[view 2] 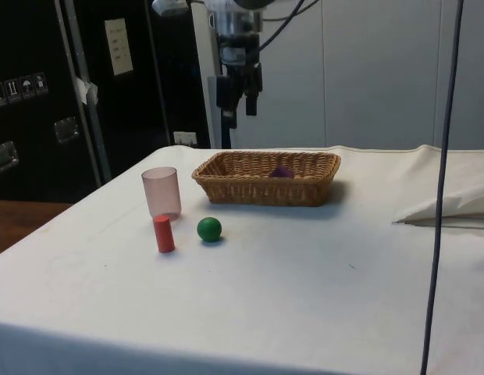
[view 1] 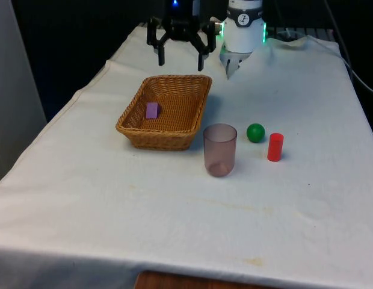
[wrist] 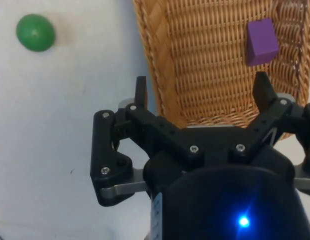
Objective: Pick up the triangular block and place it into the basket.
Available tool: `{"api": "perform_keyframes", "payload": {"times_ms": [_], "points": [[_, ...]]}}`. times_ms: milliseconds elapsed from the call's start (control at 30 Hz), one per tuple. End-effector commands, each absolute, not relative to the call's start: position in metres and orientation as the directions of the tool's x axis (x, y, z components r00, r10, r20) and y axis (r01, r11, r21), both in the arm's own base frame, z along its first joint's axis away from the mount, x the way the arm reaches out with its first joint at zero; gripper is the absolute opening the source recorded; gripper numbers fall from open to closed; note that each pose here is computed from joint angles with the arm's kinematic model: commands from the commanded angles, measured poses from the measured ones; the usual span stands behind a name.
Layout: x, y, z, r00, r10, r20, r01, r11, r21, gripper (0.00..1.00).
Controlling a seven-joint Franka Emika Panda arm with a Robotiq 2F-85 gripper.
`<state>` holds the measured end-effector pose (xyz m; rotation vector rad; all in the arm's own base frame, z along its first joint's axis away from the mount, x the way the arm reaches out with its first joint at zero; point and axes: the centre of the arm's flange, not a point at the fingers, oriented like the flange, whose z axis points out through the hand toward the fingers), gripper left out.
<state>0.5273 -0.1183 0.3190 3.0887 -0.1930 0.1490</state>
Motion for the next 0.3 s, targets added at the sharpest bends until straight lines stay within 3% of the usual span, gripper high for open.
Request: {"api": "perform_keyframes", "payload": {"times_ms": [0, 267], "points": [[0.527, -0.114, 0.326, 0.989, -0.118, 0.092, -0.121, -0.992, 0.029, 1.00], [0.526, -0.106, 0.347, 0.990, -0.103, 0.100, -0.104, -0.994, 0.012, 1.00]]}}
